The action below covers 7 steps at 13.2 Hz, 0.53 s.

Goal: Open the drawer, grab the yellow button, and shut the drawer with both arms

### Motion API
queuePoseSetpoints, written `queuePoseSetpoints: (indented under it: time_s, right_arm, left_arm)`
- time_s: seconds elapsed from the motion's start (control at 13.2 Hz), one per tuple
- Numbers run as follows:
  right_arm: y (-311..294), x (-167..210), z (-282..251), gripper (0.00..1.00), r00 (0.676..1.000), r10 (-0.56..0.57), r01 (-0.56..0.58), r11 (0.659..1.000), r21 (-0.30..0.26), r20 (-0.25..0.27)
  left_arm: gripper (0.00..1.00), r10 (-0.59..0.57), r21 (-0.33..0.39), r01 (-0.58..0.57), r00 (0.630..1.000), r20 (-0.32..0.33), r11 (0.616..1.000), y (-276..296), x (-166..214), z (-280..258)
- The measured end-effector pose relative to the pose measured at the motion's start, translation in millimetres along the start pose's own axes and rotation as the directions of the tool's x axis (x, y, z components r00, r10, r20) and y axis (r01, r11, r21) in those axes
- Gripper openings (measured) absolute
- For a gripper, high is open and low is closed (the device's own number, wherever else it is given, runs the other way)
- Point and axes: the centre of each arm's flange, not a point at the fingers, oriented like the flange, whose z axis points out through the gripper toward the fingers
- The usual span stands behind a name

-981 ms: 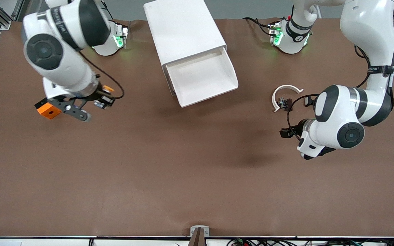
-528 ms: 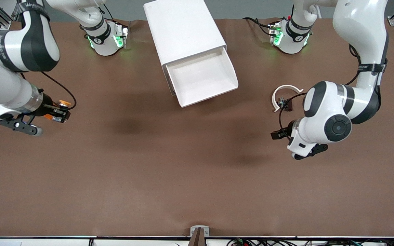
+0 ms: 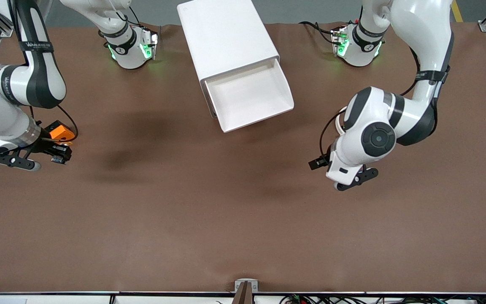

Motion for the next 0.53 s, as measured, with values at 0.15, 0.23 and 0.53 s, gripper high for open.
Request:
queuePoseSetpoints:
  time_s: [0.15, 0.23, 0.53]
  right_arm:
    - [16, -6, 26, 0.41, 1.0, -0.017, 0.017, 1.0, 0.002, -0.026]
    - [21, -8, 41, 0.41, 0.999, -0.024, 0.024, 1.0, 0.002, -0.028]
    - [29, -8, 81, 0.41, 0.998, -0.064, 0.064, 0.998, -0.001, -0.023]
  left_arm:
    - [1.0, -0.013, -0.013, 0.012, 1.0, -0.02, 1.0, 20, -24, -10]
    - [1.0, -0.018, -0.02, 0.017, 0.999, -0.028, 1.0, 30, -36, -11]
    - [1.0, 0.003, -0.028, -0.004, 0.999, -0.042, 1.0, 59, -68, -7]
